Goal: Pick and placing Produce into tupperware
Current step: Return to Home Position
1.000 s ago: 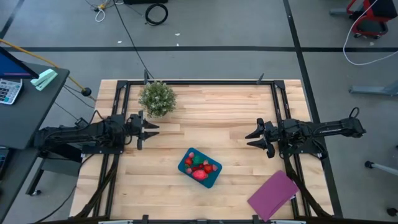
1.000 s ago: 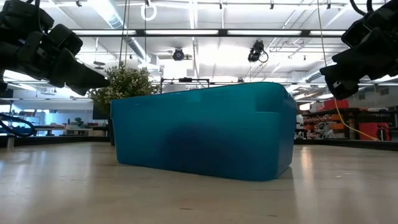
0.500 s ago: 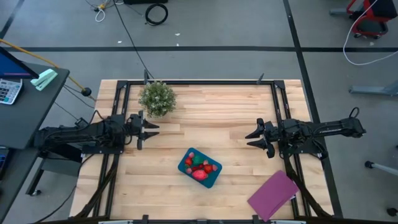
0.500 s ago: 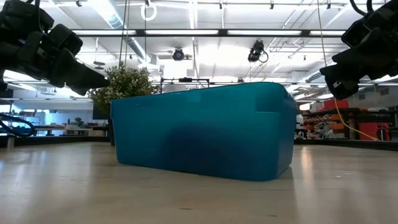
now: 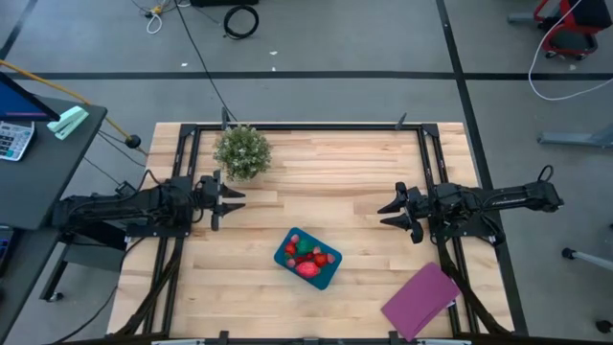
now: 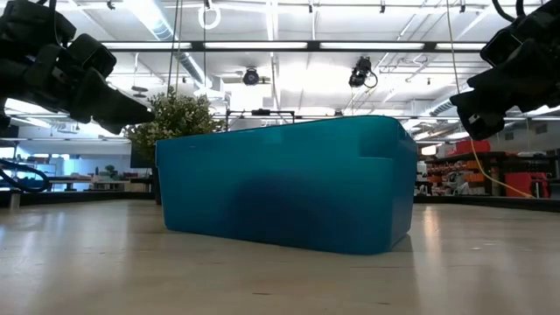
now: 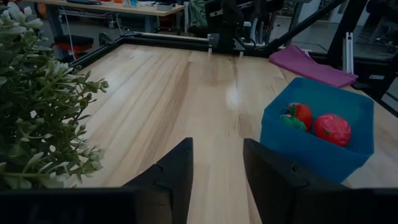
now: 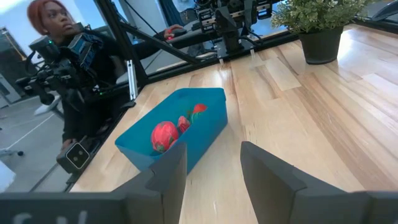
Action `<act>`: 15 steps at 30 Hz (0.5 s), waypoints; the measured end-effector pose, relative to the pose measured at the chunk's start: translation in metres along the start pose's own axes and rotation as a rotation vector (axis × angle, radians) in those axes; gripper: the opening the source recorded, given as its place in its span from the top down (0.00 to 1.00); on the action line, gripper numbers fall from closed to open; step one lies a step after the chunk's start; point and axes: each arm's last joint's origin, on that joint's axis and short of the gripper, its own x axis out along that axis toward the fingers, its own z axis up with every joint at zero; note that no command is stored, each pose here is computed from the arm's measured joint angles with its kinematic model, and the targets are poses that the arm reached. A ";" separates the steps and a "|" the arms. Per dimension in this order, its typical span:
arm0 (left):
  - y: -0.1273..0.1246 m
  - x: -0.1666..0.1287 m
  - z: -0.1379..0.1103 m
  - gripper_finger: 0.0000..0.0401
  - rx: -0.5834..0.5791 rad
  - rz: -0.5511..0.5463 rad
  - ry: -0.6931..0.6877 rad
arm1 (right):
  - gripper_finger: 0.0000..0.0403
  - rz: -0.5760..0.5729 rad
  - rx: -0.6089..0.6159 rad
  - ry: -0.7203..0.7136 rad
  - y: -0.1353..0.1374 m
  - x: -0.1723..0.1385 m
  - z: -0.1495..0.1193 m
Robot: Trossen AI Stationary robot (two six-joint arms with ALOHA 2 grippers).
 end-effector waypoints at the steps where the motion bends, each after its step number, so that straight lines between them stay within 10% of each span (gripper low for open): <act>1: 0.000 0.000 0.000 0.63 0.000 0.000 0.000 | 0.60 0.000 0.000 0.000 0.000 0.000 0.000; 15: 0.000 0.000 0.000 0.66 0.000 0.000 0.000 | 0.60 0.000 0.000 0.000 0.000 0.000 0.000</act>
